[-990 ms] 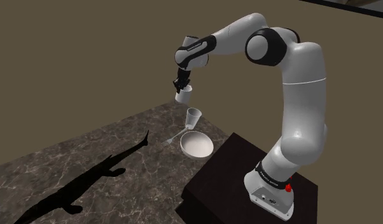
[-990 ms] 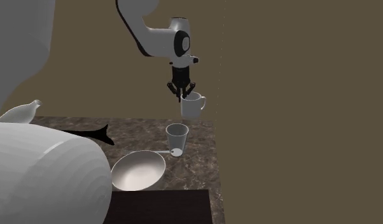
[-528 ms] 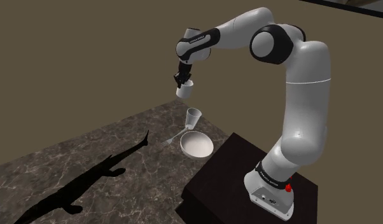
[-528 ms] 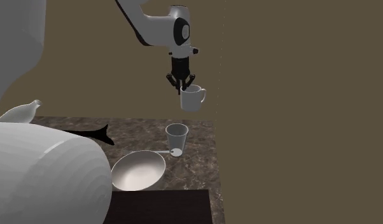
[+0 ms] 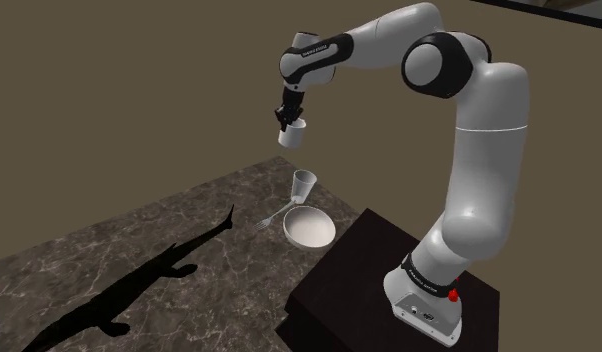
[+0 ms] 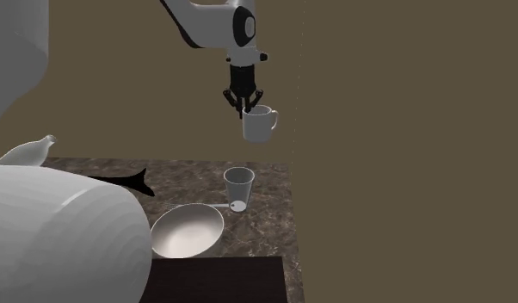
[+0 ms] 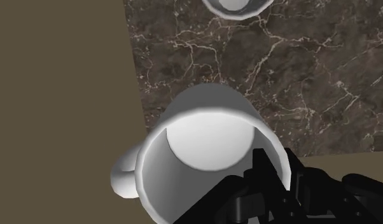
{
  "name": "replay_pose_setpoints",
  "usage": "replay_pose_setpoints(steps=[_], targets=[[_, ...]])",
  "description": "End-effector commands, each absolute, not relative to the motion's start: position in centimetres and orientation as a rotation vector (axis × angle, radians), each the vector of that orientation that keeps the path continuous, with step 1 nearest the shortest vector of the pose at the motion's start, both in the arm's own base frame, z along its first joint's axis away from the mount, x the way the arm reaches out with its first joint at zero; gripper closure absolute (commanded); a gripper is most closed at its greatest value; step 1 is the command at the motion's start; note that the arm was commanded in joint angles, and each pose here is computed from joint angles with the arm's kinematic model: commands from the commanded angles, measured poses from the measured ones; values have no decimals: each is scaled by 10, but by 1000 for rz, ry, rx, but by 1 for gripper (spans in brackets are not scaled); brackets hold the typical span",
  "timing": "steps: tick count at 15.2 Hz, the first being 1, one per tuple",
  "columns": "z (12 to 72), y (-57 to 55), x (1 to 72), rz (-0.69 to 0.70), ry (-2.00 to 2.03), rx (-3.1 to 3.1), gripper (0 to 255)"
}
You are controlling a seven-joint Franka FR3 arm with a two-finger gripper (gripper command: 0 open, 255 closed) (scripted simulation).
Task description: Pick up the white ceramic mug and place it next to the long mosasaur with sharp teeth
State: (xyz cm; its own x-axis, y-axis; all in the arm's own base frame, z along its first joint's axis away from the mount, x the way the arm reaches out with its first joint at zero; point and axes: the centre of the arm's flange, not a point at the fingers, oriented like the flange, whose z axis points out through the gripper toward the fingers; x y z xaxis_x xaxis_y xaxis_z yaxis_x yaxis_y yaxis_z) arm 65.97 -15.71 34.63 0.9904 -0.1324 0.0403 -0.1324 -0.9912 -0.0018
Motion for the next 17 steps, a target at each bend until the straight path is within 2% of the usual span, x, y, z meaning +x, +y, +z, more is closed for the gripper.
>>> replay_pose_setpoints(steps=[1, 17], targets=[[349, -141, 647, 64, -208, 3133, 255], [349, 28, 520, 64, -208, 3133, 255]])
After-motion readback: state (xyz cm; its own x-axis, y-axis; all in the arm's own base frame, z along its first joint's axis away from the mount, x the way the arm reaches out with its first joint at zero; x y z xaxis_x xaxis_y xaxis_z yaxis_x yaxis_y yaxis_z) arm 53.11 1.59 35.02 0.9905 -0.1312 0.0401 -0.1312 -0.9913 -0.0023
